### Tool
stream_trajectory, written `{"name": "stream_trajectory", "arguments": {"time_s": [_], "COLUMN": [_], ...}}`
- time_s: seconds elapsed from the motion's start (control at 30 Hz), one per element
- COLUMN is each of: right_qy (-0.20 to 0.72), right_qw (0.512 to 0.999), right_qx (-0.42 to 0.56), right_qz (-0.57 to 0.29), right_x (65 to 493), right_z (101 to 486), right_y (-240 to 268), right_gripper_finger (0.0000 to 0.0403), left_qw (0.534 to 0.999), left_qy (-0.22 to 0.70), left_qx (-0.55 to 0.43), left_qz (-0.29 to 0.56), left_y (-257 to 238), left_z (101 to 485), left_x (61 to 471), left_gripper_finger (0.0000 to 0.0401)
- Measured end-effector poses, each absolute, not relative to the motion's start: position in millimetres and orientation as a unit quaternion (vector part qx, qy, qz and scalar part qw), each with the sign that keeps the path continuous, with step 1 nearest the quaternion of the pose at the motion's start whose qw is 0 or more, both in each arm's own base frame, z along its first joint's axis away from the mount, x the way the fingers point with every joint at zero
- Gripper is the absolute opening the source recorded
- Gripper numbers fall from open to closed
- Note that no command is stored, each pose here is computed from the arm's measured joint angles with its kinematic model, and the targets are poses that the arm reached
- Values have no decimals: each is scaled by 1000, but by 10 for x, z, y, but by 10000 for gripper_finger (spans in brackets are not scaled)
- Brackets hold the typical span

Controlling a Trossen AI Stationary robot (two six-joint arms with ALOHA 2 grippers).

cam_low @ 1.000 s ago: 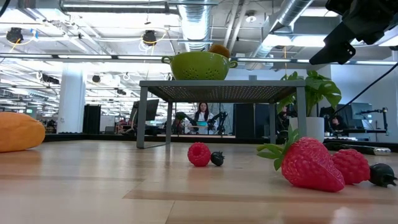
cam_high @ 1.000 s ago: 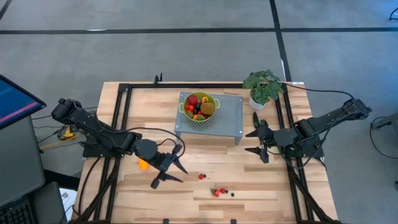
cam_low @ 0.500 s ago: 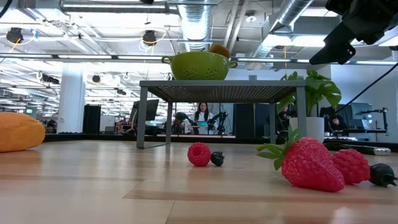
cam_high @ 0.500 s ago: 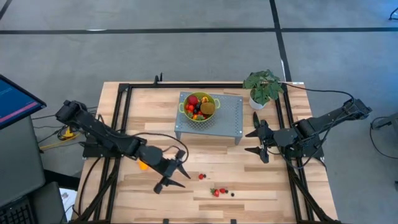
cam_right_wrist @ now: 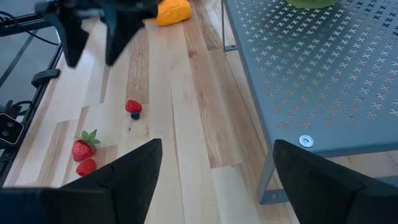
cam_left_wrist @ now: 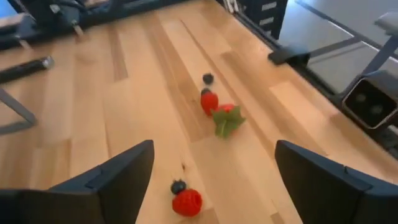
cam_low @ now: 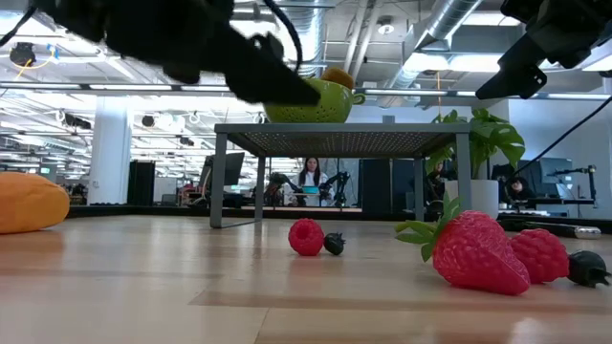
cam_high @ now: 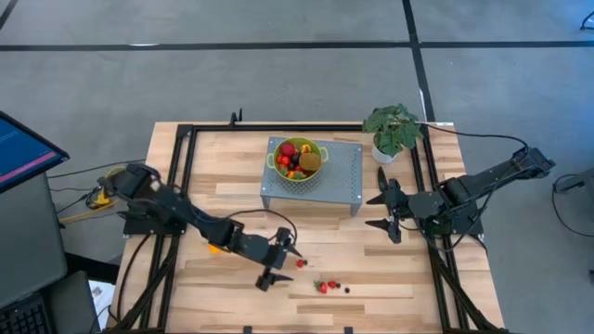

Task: Pick & Place Fruit
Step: Put the red raspberry into the green strainer bowl on the shelf

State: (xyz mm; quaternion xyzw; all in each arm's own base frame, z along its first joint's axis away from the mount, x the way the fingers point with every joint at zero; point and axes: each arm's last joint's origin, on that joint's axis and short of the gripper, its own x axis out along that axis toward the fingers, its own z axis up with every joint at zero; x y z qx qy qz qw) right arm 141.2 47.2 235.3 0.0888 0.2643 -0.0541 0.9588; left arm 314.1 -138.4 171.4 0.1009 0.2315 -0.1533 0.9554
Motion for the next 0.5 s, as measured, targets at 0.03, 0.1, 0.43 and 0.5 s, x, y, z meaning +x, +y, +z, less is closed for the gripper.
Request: {"name": "stream_trajectory", "arguments": {"time_s": [0.03,0.1,0.43,0.5], "right_qy": [264,264,264,264], "right_qw": [959,959,959,959], "right_qx": [89,89,89,89], "right_qz": [-54,-54,-54,-54], "right_x": [1412,1412,1413,1412], "right_z": [2354,2354,2354,2354], "right_y": [472,471,471,472], "right_gripper_finger": [301,301,301,301], "left_qw": [955,955,954,952], "left_qy": [232,235,265,274], "left_qx": [101,103,98,97], "left_qz": [-153,-148,-97,-93], "left_y": [-1393,-1405,-1394,-1385], "left_z": [1662,1567,1162,1065], "left_x": [3162,3196,3289,3305], "left_gripper_finger": [332,334,335,335]}}
